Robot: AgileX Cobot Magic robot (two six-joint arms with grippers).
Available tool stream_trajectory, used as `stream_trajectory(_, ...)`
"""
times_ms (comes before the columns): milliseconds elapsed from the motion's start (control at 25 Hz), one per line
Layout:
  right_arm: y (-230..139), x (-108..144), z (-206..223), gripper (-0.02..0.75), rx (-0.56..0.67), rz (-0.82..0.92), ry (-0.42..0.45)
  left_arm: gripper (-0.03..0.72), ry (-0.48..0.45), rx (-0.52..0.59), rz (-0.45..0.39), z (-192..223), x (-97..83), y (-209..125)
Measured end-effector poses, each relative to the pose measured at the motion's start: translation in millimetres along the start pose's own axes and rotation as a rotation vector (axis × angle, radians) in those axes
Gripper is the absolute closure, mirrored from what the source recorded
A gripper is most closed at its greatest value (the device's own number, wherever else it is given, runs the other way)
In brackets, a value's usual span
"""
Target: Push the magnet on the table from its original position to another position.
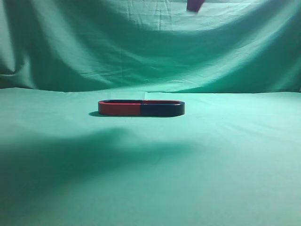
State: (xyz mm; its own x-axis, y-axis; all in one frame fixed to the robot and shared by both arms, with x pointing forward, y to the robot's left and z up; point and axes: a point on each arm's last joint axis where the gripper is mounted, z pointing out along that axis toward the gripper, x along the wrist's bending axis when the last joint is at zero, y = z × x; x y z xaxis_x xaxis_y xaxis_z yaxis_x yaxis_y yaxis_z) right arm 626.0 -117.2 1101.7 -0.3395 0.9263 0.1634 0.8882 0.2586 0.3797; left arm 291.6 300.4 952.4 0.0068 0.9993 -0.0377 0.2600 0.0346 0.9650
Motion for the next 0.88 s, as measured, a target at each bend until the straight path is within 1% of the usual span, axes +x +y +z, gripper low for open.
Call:
stream_trajectory(160, -21, 4, -59, 0.738, -0.085, -0.004, 0.002, 0.316, 0.000, 0.000, 0.000, 0, 0.0, 0)
stream_trajectory(320, -59, 4, -96, 0.738, -0.101, 0.004, -0.003, 0.316, 0.000, 0.000, 0.000, 0, 0.0, 0)
stream_trajectory(520, -115, -2, -108, 0.738, -0.047, 0.035, -0.023, 0.316, 0.000, 0.000, 0.000, 0, 0.0, 0)
stream_trajectory(640, -152, -7, -112, 0.738, -0.048, 0.044, -0.025, 0.316, 0.000, 0.000, 0.000, 0, 0.0, 0)
stream_trajectory(760, -186, -10, -116, 0.738, -0.122, 0.042, -0.017, 0.316, 0.000, 0.000, 0.000, 0, 0.0, 0)
stream_trajectory(880, -218, -13, -125, 0.738, -0.241, 0.030, -0.004, 0.316, 0.000, 0.000, 0.000, 0, 0.0, 0)
